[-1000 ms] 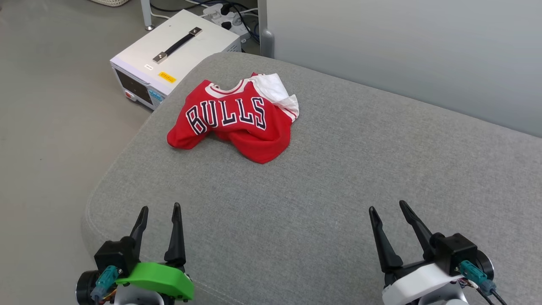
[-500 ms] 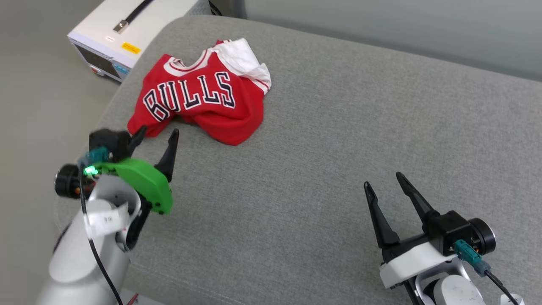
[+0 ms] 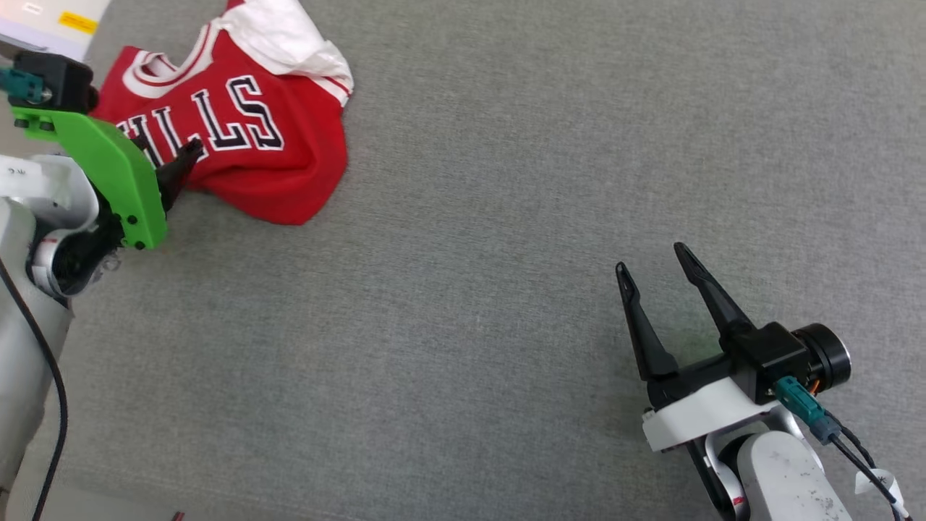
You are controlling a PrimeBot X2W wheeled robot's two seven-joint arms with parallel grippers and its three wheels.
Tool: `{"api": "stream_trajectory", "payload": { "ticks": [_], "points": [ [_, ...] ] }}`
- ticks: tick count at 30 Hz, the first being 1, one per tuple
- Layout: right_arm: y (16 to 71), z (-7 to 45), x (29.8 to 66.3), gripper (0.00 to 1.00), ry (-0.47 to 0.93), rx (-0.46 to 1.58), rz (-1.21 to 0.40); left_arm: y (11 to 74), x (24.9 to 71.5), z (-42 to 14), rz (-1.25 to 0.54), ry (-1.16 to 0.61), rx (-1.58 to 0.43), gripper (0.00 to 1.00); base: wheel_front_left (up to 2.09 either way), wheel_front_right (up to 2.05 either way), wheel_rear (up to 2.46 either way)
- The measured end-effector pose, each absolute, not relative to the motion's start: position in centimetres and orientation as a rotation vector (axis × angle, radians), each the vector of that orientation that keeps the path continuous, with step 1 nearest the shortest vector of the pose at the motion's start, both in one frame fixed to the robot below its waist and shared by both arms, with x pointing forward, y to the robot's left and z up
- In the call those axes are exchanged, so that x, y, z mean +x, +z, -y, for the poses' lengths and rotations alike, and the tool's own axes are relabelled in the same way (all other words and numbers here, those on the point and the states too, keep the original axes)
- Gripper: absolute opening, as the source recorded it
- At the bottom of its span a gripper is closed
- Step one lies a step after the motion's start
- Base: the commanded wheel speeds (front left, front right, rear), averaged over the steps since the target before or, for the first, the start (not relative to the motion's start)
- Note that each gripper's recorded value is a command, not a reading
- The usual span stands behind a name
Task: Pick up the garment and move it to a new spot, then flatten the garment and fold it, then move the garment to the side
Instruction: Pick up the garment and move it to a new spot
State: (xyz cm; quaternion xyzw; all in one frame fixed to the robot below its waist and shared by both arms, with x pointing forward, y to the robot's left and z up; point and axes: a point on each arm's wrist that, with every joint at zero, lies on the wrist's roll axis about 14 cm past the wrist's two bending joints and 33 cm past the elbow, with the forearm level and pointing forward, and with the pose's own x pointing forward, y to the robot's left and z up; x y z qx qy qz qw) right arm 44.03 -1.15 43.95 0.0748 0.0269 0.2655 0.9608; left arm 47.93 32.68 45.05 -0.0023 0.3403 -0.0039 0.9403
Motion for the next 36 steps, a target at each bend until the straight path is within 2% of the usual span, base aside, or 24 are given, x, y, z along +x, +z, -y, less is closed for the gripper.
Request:
{"api": "stream_trajectory", "payload": {
  "ticks": [4,8,13,14,15,22,31,36],
  "points": [
    [42.6,2.5,44.5,1.0,0.499,0.146,-0.084,42.6,49.3,-31.9,-0.793,-0.025,-0.088,1.0,0.0,0.0,0.0],
    [41.2,4.0,44.8,1.0,0.457,0.141,-0.114,39.1,49.5,-31.3,-0.923,-0.039,-0.108,1.0,0.0,0.0,0.0],
    [40.0,5.2,44.9,1.0,0.423,0.131,-0.141,36.7,49.7,-30.7,-1.005,-0.057,-0.108,1.0,0.0,0.0,0.0],
    [39.9,5.4,44.9,1.0,0.417,0.129,-0.144,36.5,49.9,-30.6,-1.016,-0.06,-0.123,0.46,0.0,0.0,0.0],
    [39.8,5.6,45.0,1.0,0.414,0.128,-0.145,36.4,49.9,-30.5,-1.022,-0.063,-0.128,0.01,0.0,0.0,0.0],
    [40.5,5.7,45.1,1.0,0.409,0.122,-0.129,37.7,50.6,-30.2,-0.897,-0.074,-0.119,0.0,0.0,0.0,0.0],
    [43.6,6.0,44.5,1.0,0.399,0.126,-0.066,44.6,51.9,-29.5,-0.511,-0.093,-0.063,0.0,0.0,0.0,0.0],
    [45.6,6.9,43.6,1.0,0.373,0.137,-0.03,48.7,51.2,-27.9,-0.362,-0.14,-0.009,0.0,0.0,0.0,0.0]
  ]
}}
